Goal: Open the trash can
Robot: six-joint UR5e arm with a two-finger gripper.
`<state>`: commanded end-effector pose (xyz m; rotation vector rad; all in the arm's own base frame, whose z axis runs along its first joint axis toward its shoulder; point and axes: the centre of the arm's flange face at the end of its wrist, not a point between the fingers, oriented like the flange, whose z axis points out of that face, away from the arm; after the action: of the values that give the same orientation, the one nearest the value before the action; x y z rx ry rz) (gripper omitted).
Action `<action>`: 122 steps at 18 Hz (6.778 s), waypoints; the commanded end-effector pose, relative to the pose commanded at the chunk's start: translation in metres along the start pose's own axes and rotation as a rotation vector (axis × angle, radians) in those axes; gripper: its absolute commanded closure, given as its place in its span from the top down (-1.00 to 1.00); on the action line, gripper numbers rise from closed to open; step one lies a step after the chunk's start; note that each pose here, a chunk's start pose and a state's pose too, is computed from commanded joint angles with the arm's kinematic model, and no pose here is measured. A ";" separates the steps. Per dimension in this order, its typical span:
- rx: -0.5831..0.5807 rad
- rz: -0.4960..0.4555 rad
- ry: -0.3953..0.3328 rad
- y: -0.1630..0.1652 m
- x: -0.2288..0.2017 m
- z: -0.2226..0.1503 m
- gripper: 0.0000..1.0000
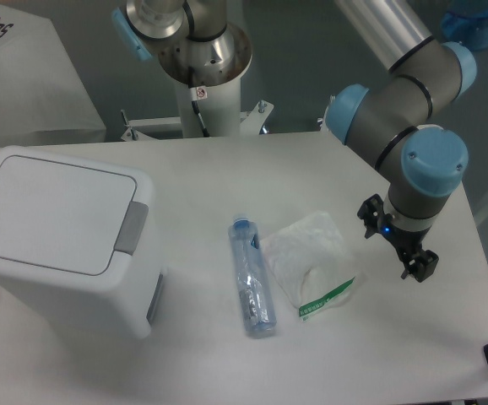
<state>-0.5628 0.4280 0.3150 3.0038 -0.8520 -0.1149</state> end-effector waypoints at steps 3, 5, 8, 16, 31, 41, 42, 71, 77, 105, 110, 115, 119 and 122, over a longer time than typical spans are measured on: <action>0.000 0.007 -0.005 -0.005 0.000 -0.001 1.00; -0.006 0.009 0.011 -0.007 0.004 0.005 1.00; -0.006 -0.003 0.042 0.001 0.015 0.017 1.00; 0.020 0.028 0.028 -0.042 0.057 -0.039 1.00; 0.446 -0.497 0.097 -0.094 0.082 -0.078 1.00; 0.637 -0.713 0.113 -0.139 0.078 -0.166 1.00; 0.641 -0.713 0.109 -0.144 0.083 -0.174 1.00; 0.641 -0.674 0.179 -0.219 0.140 -0.185 1.00; 0.636 -0.675 0.183 -0.220 0.139 -0.179 1.00; 0.725 -0.652 -0.039 -0.184 0.085 -0.189 1.00; 0.644 -0.627 -0.120 -0.117 0.039 -0.142 1.00; 0.517 -0.606 -0.172 -0.087 0.023 -0.119 1.00; 0.350 -0.479 -0.152 -0.035 0.015 -0.073 1.00; 0.228 -0.306 -0.118 -0.013 0.013 -0.044 1.00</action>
<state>-0.5418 0.4326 0.3577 3.3520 -0.4294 -0.2135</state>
